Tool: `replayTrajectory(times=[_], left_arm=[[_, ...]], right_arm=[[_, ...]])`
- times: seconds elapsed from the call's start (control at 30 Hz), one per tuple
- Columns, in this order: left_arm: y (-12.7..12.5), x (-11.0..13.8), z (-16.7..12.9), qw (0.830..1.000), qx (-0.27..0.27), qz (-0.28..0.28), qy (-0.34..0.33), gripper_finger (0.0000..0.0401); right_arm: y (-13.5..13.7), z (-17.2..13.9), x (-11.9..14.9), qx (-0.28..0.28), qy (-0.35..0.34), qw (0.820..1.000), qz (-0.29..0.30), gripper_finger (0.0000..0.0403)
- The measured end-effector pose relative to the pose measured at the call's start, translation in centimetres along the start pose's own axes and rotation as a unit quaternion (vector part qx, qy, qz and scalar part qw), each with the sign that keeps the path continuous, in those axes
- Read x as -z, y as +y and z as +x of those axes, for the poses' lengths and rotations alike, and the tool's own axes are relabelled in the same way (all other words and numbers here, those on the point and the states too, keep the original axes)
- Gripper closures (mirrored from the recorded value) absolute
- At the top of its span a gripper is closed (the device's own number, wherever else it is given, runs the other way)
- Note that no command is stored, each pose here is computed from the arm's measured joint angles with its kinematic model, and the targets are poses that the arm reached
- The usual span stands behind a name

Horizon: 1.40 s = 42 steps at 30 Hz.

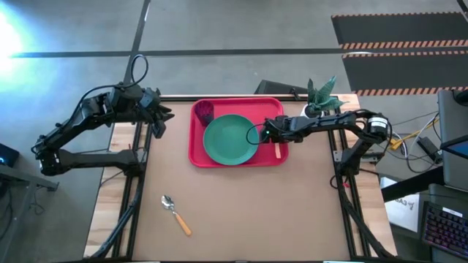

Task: Pick and place plate/cup/fork/spoon on tray
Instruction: Put the orange fork on the right side of the green plate on the orange tray, then move the orange tray to the center of the table

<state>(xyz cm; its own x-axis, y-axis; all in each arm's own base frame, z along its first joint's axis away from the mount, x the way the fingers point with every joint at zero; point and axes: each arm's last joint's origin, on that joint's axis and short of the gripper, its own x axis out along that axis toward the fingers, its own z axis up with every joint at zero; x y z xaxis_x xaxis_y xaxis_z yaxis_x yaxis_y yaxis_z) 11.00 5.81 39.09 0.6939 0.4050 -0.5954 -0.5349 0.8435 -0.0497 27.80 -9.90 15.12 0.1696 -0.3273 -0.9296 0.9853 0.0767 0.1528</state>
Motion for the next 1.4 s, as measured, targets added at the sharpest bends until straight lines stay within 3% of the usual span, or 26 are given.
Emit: replayTrajectory(times=[0.27,0.83,1.07,1.23,1.4], left_arm=[[0.0,0.0,0.0,1.0,0.0,0.0,0.0,0.0311],[0.0,0.0,0.0,1.0,0.0,0.0,0.0,0.0311],[0.0,0.0,0.0,1.0,0.0,0.0,0.0,0.0311],[0.0,0.0,0.0,1.0,0.0,0.0,0.0,0.0311],[0.0,0.0,0.0,1.0,0.0,-0.001,0.0,0.0311]], right_arm=[[0.0,0.0,0.0,-0.001,-0.001,1.0,0.0,0.0358],[0.1,0.0,0.0,-0.002,-0.002,1.0,-0.007,0.0323],[0.6,-0.4,-0.3,-0.004,-0.035,0.999,-0.02,0.0328],[2.8,-2.2,-2.3,-0.039,-0.097,0.993,-0.062,0.0351],[3.8,-4.0,-6.7,-0.072,-0.126,0.985,-0.092,0.0391]])
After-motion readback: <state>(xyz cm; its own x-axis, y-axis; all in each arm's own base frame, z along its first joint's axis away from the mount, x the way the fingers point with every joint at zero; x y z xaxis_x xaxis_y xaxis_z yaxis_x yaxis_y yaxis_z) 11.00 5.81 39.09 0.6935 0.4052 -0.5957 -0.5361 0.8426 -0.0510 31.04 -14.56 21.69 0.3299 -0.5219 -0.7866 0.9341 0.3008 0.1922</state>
